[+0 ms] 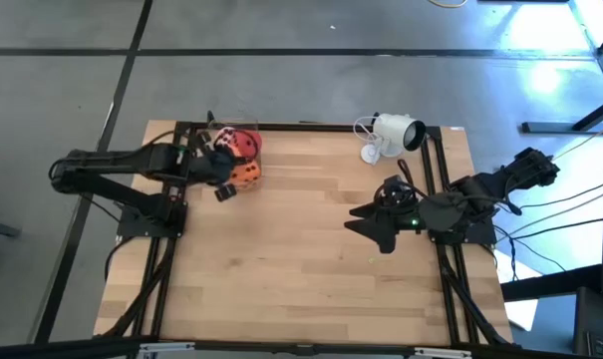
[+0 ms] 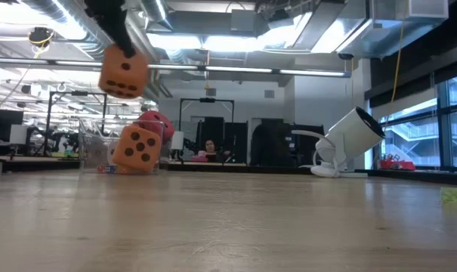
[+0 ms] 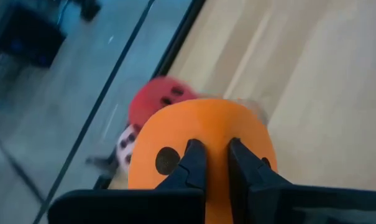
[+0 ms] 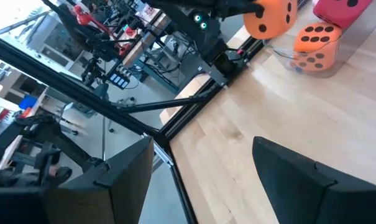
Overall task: Pick & Place Dice
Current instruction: Put the large orange dice into the transparent bin
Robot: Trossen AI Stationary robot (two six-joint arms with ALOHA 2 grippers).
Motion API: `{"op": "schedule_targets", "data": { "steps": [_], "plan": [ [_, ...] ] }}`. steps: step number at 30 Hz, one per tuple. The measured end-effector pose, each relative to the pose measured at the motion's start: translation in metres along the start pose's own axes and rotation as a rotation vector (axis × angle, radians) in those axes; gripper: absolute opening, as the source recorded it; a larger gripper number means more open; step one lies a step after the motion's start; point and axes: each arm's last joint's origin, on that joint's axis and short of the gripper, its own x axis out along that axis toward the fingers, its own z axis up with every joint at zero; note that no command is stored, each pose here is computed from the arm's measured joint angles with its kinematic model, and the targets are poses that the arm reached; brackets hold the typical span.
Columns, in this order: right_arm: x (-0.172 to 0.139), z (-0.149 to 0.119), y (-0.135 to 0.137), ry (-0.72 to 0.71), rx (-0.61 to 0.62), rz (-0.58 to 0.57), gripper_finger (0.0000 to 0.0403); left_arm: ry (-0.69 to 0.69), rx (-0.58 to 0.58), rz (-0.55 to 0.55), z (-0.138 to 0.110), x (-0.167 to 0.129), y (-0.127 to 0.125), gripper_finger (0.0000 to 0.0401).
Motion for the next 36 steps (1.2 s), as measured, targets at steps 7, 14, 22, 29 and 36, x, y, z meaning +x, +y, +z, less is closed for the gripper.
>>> {"op": "schedule_targets", "data": {
  "steps": [7, 14, 22, 29, 36],
  "plan": [
    [-0.006, 0.004, 0.000, -0.006, -0.002, 0.015, 0.0273, 0.144, 0.045, 0.046, -0.007, 0.010, 0.013, 0.0004],
    [-0.006, 0.004, 0.000, -0.006, -0.002, 0.015, 0.0273, 0.215, 0.148, 0.029, -0.003, 0.026, 0.014, 0.0001],
    [-0.007, 0.003, 0.000, -0.002, 0.001, 0.019, 0.0273, 0.338, 0.225, 0.004, 0.003, 0.057, 0.013, 0.0001],
    [-0.009, -0.001, 0.002, 0.010, -0.002, 0.030, 0.0273, 0.401, 0.260, -0.023, 0.005, 0.075, 0.010, 0.0001],
    [-0.009, -0.001, 0.003, 0.011, 0.002, 0.031, 0.0273, 0.385, 0.222, -0.105, 0.007, 0.079, 0.011, 0.0001]
  ]
}}
